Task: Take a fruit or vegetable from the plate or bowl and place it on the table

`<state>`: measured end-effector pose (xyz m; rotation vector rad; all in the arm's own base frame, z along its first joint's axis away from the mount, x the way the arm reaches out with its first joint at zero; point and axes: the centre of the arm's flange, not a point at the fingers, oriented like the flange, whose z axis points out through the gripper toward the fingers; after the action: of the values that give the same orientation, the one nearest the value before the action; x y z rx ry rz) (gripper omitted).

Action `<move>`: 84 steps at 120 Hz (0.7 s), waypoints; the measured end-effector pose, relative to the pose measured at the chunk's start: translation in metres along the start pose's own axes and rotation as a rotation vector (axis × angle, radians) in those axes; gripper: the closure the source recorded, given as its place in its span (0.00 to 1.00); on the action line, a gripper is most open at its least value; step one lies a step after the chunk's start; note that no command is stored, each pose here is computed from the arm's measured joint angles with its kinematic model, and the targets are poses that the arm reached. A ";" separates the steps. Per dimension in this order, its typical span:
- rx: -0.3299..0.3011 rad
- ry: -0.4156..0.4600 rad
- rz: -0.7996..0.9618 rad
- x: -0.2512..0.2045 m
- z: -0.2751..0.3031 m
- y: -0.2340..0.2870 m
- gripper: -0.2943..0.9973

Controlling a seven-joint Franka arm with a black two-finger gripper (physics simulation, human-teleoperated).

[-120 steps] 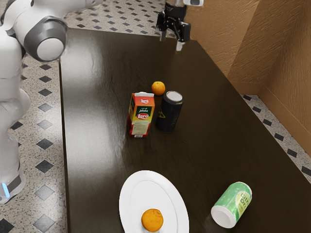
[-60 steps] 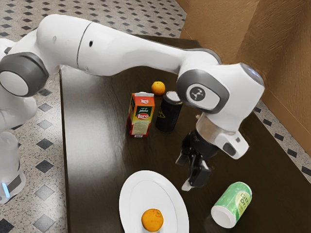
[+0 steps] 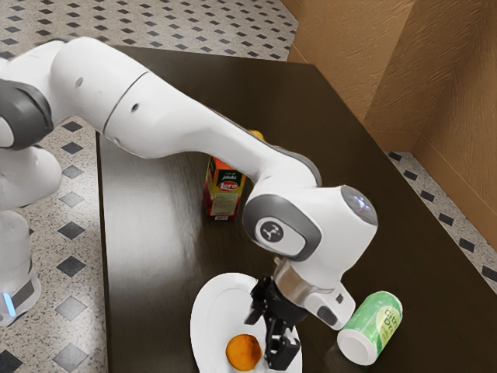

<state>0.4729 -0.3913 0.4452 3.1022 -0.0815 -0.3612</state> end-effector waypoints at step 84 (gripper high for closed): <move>-0.001 -0.008 -0.100 -0.013 0.026 0.002 0.24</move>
<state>0.4542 -0.3930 0.4229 3.1120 0.0741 -0.3754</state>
